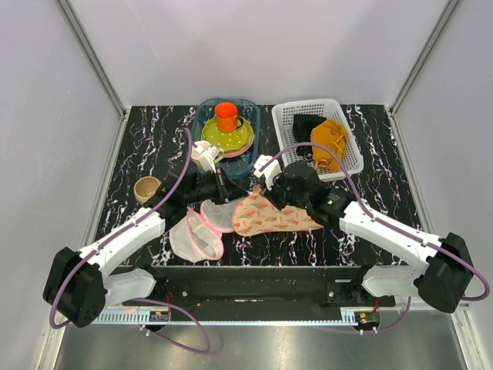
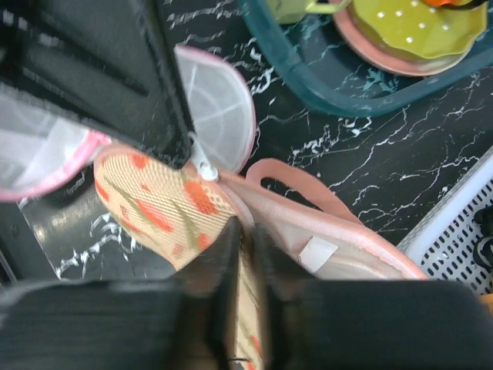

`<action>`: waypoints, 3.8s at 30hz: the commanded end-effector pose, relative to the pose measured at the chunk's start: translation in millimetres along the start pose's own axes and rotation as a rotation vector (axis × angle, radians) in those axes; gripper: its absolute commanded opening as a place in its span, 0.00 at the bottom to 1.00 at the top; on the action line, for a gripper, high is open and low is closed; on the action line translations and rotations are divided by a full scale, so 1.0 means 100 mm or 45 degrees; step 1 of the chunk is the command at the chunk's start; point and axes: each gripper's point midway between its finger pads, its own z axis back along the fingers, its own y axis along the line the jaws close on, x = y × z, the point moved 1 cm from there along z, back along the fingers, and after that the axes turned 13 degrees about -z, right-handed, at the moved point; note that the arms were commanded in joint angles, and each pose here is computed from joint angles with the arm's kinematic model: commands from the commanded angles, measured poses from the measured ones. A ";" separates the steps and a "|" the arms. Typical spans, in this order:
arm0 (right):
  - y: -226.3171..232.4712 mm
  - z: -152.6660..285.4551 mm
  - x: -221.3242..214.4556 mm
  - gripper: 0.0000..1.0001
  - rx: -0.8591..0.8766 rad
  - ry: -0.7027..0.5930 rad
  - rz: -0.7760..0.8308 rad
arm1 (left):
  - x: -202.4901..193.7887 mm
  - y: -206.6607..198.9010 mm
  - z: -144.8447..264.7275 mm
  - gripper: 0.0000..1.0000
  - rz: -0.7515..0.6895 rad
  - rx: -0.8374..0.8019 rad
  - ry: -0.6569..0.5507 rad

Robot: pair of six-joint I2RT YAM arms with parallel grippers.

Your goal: Unzip the laundry bag and remove the bra

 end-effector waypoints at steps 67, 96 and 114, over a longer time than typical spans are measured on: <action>0.84 0.50 -0.83 0.38 0.382 0.069 -0.620 | -0.17 0.53 0.05 0.00 0.160 0.136 0.005; -0.46 0.65 -0.38 0.69 -0.574 -0.182 -0.876 | -1.23 -0.13 -0.08 0.33 0.009 -0.318 0.424; -1.03 -0.23 -1.02 0.05 -0.739 0.045 -1.021 | -1.25 0.04 -0.12 0.31 -0.003 -0.117 0.407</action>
